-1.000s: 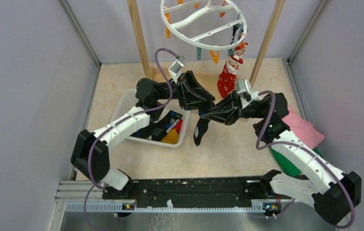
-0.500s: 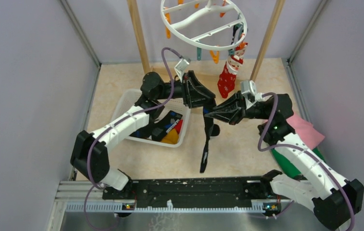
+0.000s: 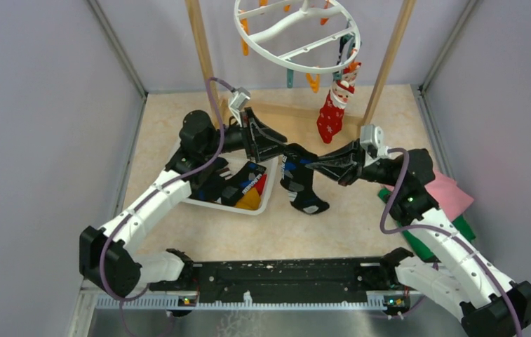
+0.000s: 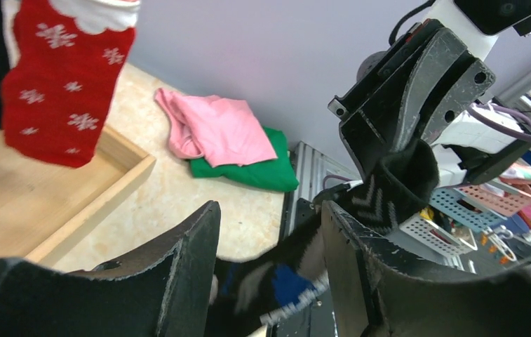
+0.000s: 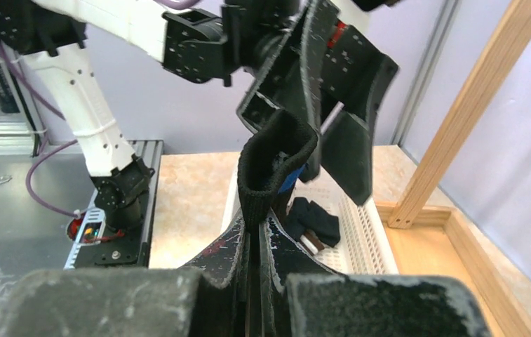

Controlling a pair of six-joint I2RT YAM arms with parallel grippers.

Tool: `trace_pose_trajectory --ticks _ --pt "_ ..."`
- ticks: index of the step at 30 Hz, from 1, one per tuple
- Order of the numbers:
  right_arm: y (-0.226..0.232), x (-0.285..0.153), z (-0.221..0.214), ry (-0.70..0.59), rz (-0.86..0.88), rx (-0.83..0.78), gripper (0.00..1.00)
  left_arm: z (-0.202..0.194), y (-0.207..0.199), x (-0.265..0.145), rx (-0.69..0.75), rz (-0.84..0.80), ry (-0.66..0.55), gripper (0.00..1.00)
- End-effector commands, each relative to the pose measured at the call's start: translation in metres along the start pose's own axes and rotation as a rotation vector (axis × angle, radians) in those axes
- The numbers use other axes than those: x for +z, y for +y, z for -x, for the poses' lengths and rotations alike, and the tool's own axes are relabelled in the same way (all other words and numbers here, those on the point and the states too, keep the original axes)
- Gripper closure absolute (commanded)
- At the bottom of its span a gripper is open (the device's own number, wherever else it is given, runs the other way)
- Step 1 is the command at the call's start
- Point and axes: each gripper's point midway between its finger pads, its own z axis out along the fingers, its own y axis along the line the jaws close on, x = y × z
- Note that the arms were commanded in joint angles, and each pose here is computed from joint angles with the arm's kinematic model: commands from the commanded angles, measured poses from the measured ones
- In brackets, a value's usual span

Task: Clip the socks to the hanger
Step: Pick up the sock from the bin.

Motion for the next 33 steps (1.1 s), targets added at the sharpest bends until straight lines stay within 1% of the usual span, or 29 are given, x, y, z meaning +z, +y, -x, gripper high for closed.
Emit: trace_pose_trajectory --ticks 1,5,7,10,11,12,13,15,17,20,23,29,31,33 --pt "-0.006 -0.004 0.011 -0.039 -0.06 -0.035 1.0 0.007 0.005 -0.026 0.048 0.106 -0.027 0.38" --pt "-0.007 -0.008 0.009 -0.038 -0.079 -0.042 1.0 0.016 0.008 -0.045 0.071 0.179 -0.055 0.35" --pt "-0.006 -0.009 0.006 -0.035 -0.082 -0.049 1.0 0.023 0.0 -0.046 0.09 0.156 -0.078 0.35" --pt "-0.006 -0.012 0.004 -0.032 -0.089 -0.062 1.0 0.025 -0.018 -0.041 0.072 0.048 -0.087 0.34" --pt "-0.006 -0.012 0.004 -0.032 -0.091 -0.066 1.0 0.025 -0.025 -0.039 0.079 0.003 -0.09 0.32" --pt "-0.006 -0.012 0.004 -0.033 -0.092 -0.069 1.0 0.024 -0.033 -0.036 0.097 -0.04 -0.09 0.27" --pt "-0.006 -0.012 0.004 -0.034 -0.094 -0.07 1.0 0.022 -0.04 -0.033 0.125 -0.074 -0.092 0.19" --pt "-0.006 -0.012 0.003 -0.033 -0.096 -0.067 1.0 0.016 -0.054 -0.029 0.216 -0.134 -0.094 0.08" --pt "-0.005 -0.013 0.004 -0.037 -0.093 -0.067 1.0 0.01 -0.065 -0.027 0.324 -0.184 -0.103 0.02" --pt "-0.004 -0.012 0.004 -0.041 -0.086 -0.061 1.0 0.007 -0.07 -0.023 0.409 -0.236 -0.107 0.02" --pt "-0.003 -0.012 0.004 -0.047 -0.08 -0.058 1.0 0.011 -0.064 -0.012 0.434 -0.237 -0.108 0.02" --pt "-0.003 -0.01 0.005 -0.048 -0.075 -0.057 1.0 0.007 -0.054 0.013 0.44 -0.248 -0.109 0.03" --pt "-0.003 -0.01 0.006 -0.049 -0.072 -0.055 1.0 0.007 -0.055 0.018 0.435 -0.26 -0.109 0.05" --pt "-0.003 -0.01 0.005 -0.049 -0.072 -0.055 1.0 0.008 -0.057 0.02 0.43 -0.277 -0.118 0.1"
